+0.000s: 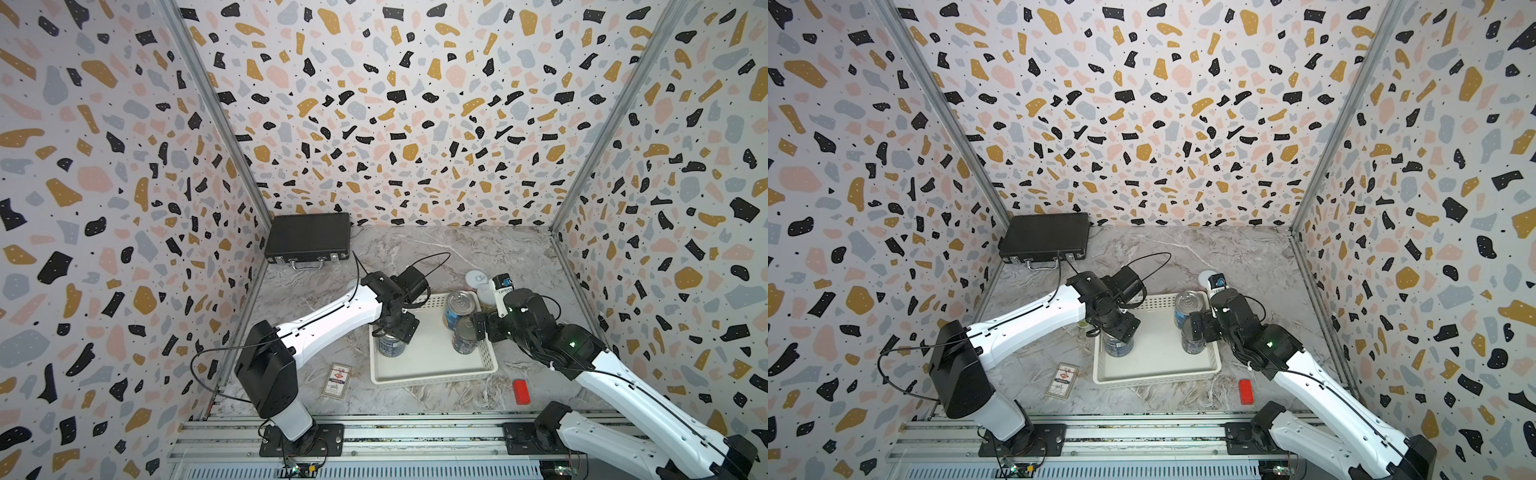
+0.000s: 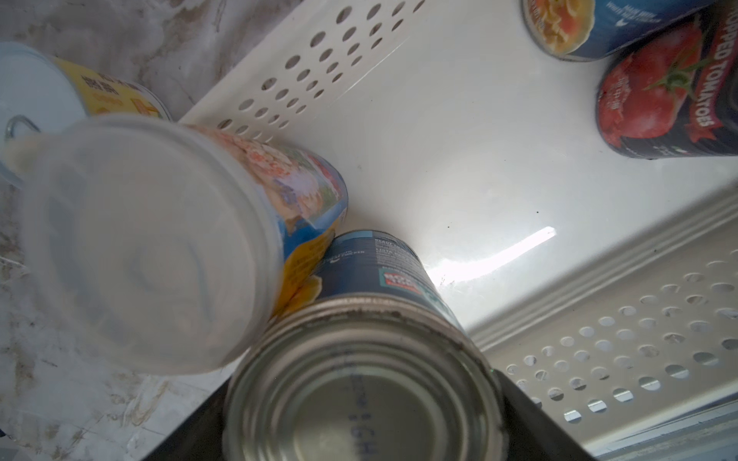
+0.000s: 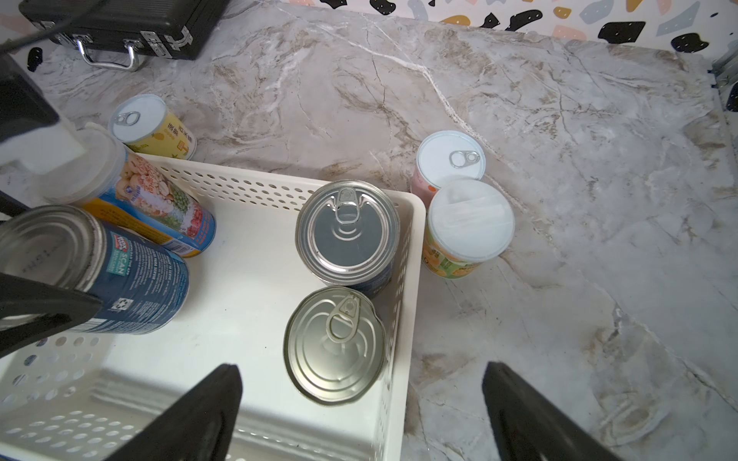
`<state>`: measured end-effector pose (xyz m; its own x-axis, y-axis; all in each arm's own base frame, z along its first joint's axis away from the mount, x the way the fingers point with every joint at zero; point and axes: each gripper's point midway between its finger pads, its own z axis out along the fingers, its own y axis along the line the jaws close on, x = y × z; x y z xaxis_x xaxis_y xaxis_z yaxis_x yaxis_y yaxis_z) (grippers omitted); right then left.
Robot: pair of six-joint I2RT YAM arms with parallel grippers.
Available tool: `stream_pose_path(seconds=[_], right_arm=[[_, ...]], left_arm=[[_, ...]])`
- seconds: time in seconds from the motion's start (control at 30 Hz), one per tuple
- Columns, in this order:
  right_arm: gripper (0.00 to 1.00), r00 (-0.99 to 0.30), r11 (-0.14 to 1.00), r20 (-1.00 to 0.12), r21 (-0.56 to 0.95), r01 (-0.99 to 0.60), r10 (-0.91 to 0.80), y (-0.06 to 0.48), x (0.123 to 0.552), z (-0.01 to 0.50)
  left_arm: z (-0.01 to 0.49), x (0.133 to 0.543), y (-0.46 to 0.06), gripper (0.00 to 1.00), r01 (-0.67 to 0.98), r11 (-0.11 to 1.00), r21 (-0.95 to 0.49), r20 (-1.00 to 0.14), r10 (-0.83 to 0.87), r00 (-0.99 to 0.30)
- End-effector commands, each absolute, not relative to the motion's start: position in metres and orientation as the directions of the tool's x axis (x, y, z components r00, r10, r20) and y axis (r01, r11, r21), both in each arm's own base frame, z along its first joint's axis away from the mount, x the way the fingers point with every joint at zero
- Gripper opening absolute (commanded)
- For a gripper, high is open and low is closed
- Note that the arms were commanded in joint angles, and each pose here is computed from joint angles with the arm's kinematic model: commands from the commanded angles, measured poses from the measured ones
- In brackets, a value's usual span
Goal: Put the canned food in the basket
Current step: Place the canned food in the basket.
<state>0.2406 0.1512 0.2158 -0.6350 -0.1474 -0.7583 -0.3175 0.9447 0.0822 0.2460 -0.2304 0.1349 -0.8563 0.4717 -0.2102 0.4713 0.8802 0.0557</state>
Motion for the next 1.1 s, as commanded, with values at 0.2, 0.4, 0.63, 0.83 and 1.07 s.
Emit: stream_pose_path(seconds=[0.2, 0.4, 0.63, 0.83, 1.07], right_arm=[[1.00, -0.641, 0.943, -0.754, 0.089, -0.319, -0.145, 0.152, 0.239, 0.216], [1.00, -0.642, 0.944, -0.753, 0.088, -0.319, -0.146, 0.152, 0.239, 0.216], [1.00, -0.643, 0.942, -0.752, 0.094, -0.323, -0.145, 0.153, 0.238, 0.216], [1.00, -0.644, 0.943, -0.751, 0.094, -0.321, -0.144, 0.153, 0.239, 0.215], [1.00, -0.646, 0.944, -0.750, 0.092, -0.318, -0.145, 0.153, 0.239, 0.214]], left_arm=[[0.135, 0.272, -0.214, 0.47, 0.348, 0.930, 0.120, -0.276, 0.368, -0.888], [0.109, 0.268, -0.205, 0.48, 0.294, 0.947, 0.129, -0.191, 0.315, -0.930], [0.114, 0.269, -0.184, 0.50, 0.239, 0.956, 0.172, -0.201, 0.271, -0.941], [0.107, 0.266, -0.170, 0.51, 0.200, 0.965, 0.167, -0.176, 0.229, -0.958], [0.115, 0.271, -0.161, 0.63, 0.165, 0.969, 0.185, -0.204, 0.202, -0.958]])
